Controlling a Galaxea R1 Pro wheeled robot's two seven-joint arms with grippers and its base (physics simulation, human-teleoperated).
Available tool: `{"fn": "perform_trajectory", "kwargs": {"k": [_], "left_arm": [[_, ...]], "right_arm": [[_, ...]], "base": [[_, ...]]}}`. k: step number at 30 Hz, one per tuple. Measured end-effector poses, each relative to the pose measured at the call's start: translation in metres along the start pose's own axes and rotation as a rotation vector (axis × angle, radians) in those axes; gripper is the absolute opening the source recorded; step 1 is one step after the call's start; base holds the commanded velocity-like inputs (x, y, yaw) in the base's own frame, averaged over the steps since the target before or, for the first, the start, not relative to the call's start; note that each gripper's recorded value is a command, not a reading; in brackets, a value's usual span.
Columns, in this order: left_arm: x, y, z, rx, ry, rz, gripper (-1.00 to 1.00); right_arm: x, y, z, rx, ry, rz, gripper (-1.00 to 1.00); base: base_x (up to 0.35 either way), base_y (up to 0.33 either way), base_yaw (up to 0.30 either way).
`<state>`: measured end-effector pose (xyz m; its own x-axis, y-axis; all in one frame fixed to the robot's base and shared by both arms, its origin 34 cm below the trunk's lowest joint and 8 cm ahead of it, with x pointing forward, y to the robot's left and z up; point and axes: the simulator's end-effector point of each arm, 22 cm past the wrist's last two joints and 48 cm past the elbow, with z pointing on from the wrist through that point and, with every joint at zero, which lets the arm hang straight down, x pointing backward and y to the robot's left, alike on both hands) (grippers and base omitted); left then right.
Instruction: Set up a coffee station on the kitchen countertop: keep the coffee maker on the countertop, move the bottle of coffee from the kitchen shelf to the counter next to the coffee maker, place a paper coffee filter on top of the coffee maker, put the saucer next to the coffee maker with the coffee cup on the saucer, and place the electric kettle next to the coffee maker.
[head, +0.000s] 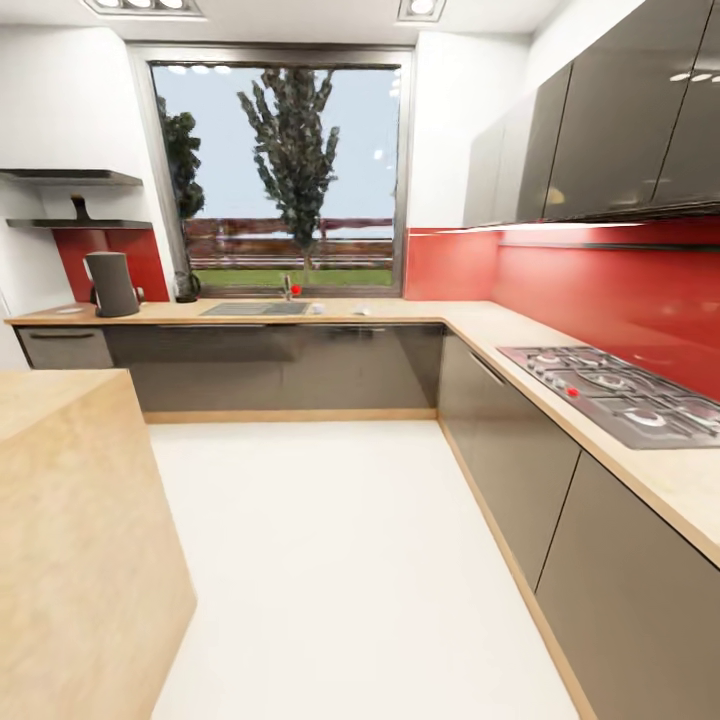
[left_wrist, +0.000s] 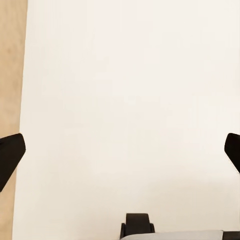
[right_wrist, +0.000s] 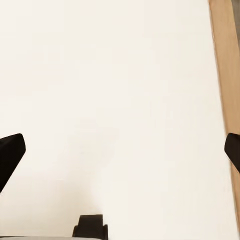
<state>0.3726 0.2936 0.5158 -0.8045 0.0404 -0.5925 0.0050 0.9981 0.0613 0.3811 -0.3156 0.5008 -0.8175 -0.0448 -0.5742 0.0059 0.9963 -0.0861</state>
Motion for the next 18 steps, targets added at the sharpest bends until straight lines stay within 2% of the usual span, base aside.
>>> {"fn": "perform_trajectory", "kwargs": {"k": [18], "left_arm": [[-0.0001,0.0001,0.0,-0.001,0.0,0.0,1.0]], "right_arm": [[-0.0027,0.0004,-0.0007,-0.001,-0.024,-0.002,1.0]], "base": [[0.325,0.0,0.0]]}}
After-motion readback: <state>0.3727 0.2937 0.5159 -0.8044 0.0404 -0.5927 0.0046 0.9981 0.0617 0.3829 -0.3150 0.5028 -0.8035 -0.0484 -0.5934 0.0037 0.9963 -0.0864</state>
